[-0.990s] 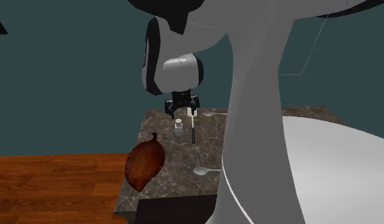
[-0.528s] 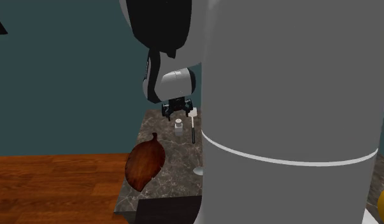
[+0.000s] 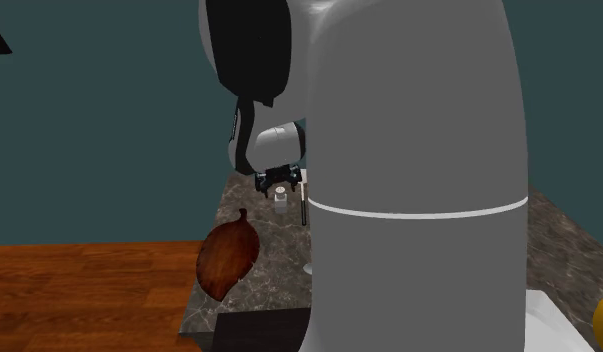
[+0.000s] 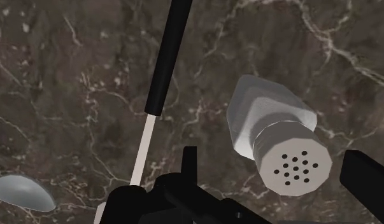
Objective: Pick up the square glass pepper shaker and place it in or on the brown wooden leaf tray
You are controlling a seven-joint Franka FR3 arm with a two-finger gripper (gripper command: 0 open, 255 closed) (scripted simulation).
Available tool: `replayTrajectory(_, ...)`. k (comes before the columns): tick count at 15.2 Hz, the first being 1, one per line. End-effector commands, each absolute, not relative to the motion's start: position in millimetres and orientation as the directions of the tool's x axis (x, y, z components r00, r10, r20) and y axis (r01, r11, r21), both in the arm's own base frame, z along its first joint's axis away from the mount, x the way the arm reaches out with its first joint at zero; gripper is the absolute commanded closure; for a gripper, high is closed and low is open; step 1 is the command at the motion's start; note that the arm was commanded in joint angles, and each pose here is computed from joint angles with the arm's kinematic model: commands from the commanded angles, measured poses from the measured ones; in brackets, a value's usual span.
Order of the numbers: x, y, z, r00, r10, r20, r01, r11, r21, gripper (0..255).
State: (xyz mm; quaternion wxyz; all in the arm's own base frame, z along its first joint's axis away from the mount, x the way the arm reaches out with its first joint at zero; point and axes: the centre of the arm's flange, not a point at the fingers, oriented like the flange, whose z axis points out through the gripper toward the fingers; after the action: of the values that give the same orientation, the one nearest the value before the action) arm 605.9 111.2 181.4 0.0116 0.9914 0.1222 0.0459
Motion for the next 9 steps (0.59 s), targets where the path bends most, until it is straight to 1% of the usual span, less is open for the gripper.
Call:
replayTrajectory(1,605.4,110.9,178.4,0.966,0.243,0.089,0.241,-0.97,0.034,0)
replayTrajectory(7,605.4,110.9,178.4,0.966,0.243,0.089,0.241,-0.97,0.034,0)
replayTrajectory(8,605.4,110.9,178.4,0.966,0.243,0.089,0.241,-0.97,0.034,255)
replayTrajectory(9,605.4,110.9,178.4,0.966,0.243,0.089,0.241,-0.97,0.034,255)
